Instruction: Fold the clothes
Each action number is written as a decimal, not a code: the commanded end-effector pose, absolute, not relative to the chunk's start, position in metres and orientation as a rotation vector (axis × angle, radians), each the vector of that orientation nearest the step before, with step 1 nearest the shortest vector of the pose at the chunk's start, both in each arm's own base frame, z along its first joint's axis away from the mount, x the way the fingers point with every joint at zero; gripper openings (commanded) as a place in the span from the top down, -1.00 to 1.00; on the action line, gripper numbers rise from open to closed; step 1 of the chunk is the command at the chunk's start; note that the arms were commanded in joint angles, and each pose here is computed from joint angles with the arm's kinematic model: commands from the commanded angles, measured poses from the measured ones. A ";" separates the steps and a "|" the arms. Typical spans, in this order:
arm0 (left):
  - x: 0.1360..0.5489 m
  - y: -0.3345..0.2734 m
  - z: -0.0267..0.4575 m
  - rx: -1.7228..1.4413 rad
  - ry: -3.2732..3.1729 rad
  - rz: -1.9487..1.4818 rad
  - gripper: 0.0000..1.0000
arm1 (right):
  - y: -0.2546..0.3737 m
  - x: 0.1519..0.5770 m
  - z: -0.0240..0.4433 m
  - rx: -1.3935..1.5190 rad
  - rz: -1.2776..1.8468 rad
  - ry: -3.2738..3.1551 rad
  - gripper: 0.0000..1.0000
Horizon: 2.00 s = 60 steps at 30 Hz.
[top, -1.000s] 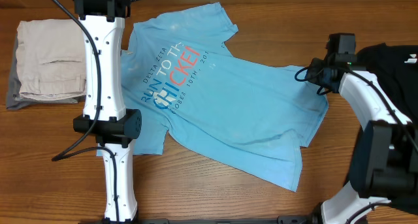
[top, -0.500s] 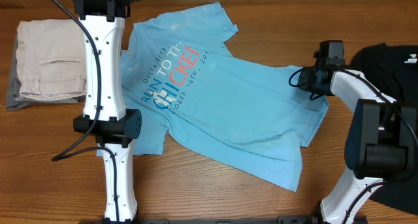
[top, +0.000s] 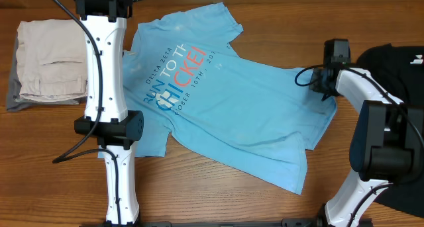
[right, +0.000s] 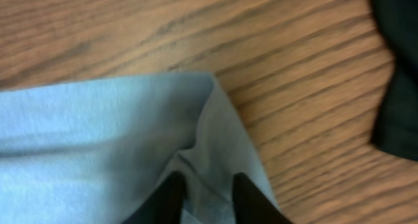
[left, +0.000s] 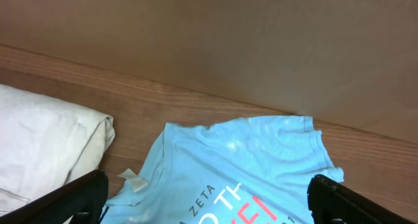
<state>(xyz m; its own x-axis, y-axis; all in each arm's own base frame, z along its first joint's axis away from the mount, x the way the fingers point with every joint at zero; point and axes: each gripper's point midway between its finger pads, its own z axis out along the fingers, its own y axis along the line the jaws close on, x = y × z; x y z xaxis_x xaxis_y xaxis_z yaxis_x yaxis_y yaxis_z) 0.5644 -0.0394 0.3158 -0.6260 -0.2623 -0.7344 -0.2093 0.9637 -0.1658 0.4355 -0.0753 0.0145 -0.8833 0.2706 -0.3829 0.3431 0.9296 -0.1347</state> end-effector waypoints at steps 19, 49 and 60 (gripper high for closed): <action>0.566 -0.040 0.311 -0.341 2.275 -0.078 -1.00 | -0.157 0.425 0.043 0.650 -0.552 2.623 0.29; 0.566 -0.040 0.311 -0.340 2.275 -0.078 -1.00 | -0.027 0.360 0.114 0.803 0.487 3.000 -0.19; 0.566 -0.040 0.311 -0.341 2.275 -0.078 -1.00 | -0.020 0.370 0.111 0.721 0.420 2.990 -0.37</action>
<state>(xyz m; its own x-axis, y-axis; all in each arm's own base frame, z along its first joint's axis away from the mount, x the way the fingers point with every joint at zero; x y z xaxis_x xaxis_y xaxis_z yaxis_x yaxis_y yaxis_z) 0.5644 -0.0394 0.3157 -0.6265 -0.2619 -0.7341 -0.2088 0.9638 -0.1656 0.3684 -0.0152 0.1081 -0.8920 0.4481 0.0590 0.4454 0.8495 0.2828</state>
